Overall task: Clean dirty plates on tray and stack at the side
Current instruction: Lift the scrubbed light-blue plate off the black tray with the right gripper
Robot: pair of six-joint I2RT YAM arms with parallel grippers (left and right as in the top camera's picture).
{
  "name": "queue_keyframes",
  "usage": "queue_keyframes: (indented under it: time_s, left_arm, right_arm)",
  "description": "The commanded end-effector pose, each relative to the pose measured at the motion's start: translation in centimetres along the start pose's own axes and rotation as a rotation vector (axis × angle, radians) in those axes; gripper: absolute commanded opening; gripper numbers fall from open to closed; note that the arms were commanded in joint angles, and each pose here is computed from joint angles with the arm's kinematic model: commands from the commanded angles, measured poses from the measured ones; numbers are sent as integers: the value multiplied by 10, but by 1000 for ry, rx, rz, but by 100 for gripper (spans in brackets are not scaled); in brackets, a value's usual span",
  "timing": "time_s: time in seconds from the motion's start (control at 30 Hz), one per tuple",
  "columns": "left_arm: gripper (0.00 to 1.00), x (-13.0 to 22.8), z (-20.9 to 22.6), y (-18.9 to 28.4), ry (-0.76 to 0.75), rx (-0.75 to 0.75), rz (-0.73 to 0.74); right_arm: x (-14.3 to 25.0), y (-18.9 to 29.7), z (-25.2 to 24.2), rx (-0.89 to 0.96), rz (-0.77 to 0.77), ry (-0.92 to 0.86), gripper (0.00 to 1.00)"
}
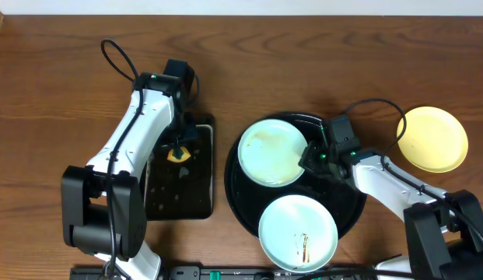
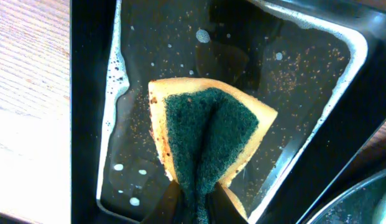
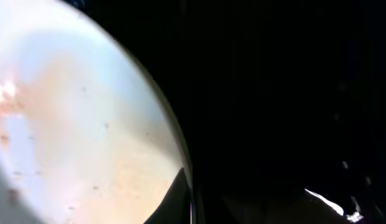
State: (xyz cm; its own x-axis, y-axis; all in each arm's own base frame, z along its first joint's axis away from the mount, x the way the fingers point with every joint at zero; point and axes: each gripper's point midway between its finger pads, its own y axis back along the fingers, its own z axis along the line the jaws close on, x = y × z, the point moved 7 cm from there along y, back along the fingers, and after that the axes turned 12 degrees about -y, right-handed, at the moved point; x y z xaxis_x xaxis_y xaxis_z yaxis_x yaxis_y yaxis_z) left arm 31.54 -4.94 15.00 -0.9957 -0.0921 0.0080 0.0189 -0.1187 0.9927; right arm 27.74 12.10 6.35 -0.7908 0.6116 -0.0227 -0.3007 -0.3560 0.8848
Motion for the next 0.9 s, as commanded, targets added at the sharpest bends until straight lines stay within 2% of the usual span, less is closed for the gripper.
queue_keyframes:
  time_s: [0.0,0.2,0.53,0.87]
  left_arm:
    - [10,0,2,4,-8,4,-3]
    - [10,1,0,5,-7,25,4]
    - [10,1,0,5,-7,25,1]
    - [9,0,0,5,-6,26,0]
  right_arm:
    - [-2,-5,2,-18,-11,17,2]
    - [-9,3,7,-14,-83,82,2]
    - [-30,49,-5,323,-255,212,2]
    - [-52,103,24,429,-391,302,2]
